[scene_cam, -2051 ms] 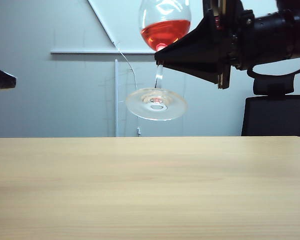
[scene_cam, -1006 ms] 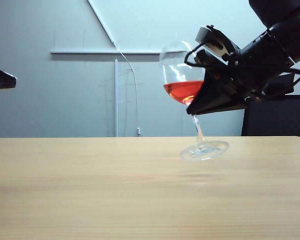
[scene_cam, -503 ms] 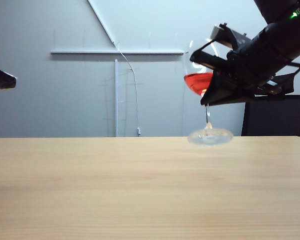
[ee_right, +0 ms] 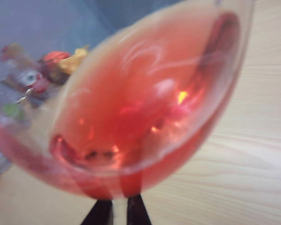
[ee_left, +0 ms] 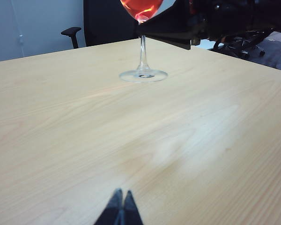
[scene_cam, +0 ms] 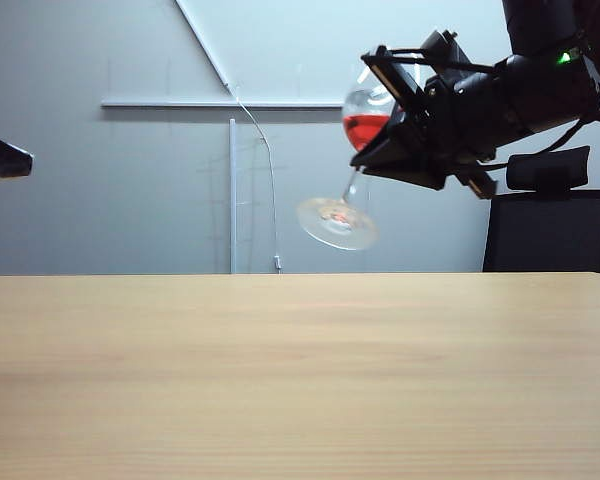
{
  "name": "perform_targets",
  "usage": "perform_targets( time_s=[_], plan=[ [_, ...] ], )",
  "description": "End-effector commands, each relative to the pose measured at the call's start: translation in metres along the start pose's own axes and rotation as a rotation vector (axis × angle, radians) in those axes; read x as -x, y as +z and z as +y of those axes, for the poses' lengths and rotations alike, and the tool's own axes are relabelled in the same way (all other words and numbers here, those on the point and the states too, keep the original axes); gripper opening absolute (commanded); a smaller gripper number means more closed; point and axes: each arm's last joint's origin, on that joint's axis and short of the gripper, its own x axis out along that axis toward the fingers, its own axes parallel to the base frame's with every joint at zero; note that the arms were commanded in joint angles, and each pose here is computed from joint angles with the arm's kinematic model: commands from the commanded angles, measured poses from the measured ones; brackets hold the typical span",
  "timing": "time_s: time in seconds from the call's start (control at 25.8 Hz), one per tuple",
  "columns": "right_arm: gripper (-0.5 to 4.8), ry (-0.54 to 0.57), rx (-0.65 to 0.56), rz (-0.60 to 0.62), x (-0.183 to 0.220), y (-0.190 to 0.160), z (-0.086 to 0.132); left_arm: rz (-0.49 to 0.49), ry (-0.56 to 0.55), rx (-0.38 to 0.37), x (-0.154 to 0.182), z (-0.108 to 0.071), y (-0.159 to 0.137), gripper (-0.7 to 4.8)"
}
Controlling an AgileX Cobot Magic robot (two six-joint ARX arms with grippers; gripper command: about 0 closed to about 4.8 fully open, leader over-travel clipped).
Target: Gently pick up the goblet, rotate it counterclockwise for two full turns (viewing from above), and then place it back on the table.
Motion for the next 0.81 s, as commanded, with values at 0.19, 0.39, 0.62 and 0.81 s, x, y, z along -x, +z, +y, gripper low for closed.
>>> perform_targets(
  time_s=[0.19, 0.39, 0.62, 0.81],
  plan=[
    [-0.05, 0.387, 0.106, 0.013, 0.003, 0.013, 0.020, -0.011, -0.002, 0.000, 0.000, 0.000, 0.002, -0.05],
    [-0.05, 0.528, 0.146, 0.097, 0.005, 0.010, 0.023, -0.011, -0.002, 0.000, 0.000, 0.000, 0.002, -0.05],
    [-0.05, 0.610, 0.181, 0.192, 0.006, 0.004, 0.022, -0.011, -0.002, 0.000, 0.000, 0.000, 0.002, -0.05],
    [-0.05, 0.582, 0.177, 0.246, 0.006, -0.002, 0.019, -0.011, -0.002, 0.000, 0.000, 0.000, 0.002, -0.05]
  ],
)
